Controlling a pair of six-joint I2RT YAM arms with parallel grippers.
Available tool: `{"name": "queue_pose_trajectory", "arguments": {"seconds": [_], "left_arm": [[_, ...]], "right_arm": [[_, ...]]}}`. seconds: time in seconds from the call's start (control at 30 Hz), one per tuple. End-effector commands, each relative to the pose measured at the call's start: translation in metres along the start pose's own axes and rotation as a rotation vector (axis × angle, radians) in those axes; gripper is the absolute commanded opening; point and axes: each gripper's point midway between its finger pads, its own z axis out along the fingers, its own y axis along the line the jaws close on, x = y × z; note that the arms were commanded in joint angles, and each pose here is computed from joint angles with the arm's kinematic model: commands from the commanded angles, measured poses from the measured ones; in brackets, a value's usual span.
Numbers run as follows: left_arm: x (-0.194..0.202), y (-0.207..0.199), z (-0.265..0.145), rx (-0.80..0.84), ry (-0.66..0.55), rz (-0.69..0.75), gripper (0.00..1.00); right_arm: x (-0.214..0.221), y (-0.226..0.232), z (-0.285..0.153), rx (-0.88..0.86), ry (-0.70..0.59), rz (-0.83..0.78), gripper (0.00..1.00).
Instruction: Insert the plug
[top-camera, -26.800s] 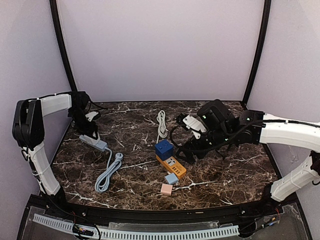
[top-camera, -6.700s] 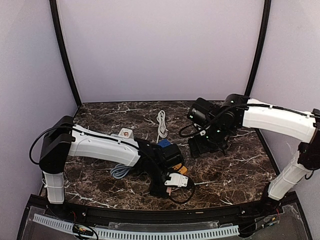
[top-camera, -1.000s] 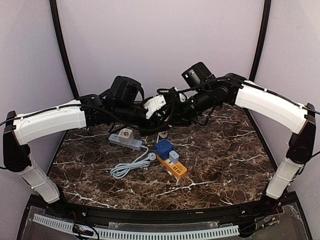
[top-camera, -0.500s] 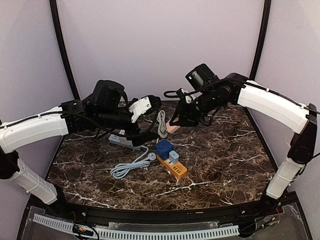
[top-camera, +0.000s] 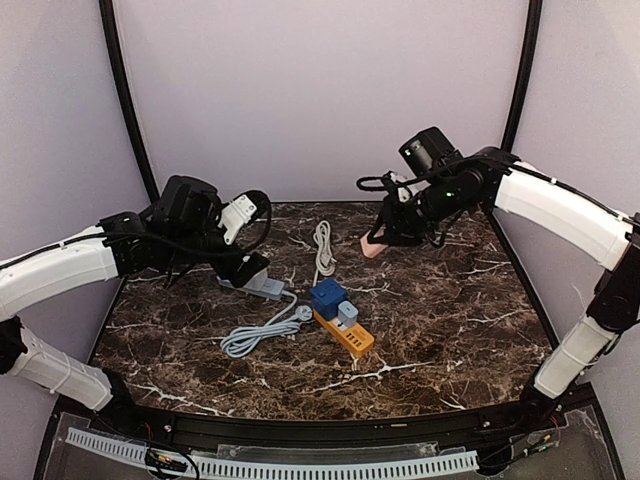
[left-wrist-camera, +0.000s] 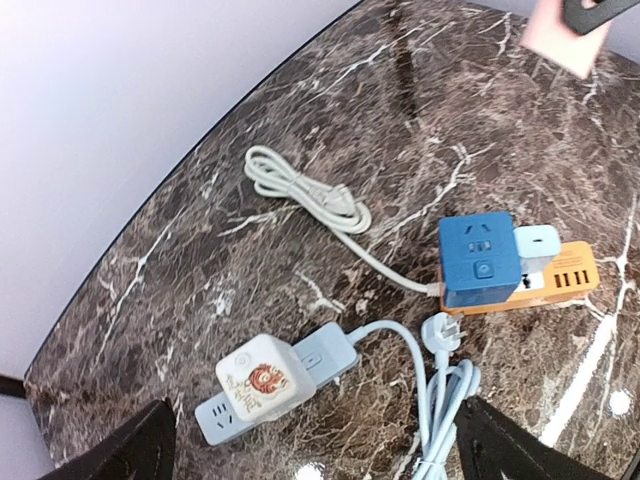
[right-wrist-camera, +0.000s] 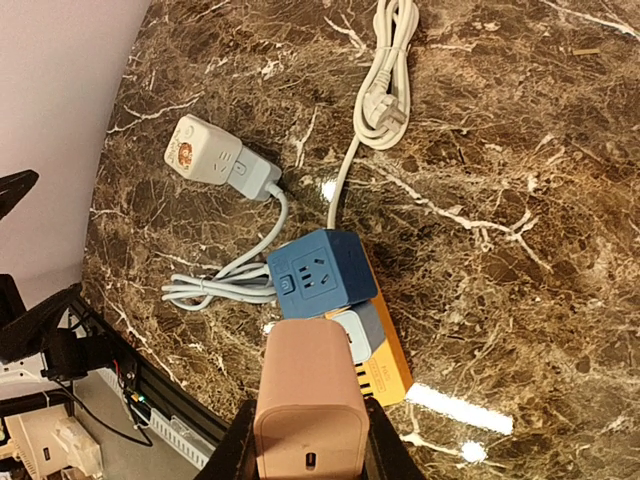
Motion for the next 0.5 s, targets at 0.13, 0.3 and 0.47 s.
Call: {"name": "queue_pose_trajectory", "arguments": {"seconds": [0.13,0.3,0.47], "left_arm": [[0.055,0.044,0.027,-0.193,0.233,-0.214,0.99],[0.079,0.057,0.048,-0.207,0.350,-0.308,0.99],[0.093,0.072,0.066,-0.220,0.410,-0.380,0.99]], "right_arm": [[-0.022,-0.002,-0.006,0.005,-0.034,-0.044,0.00],[-0.012,-0.007,-0.010,0.011,-0.030,-0.037,0.00],[0.003,-0.016,-0.015,0.015,-0.025,-0.010,0.00]]}}
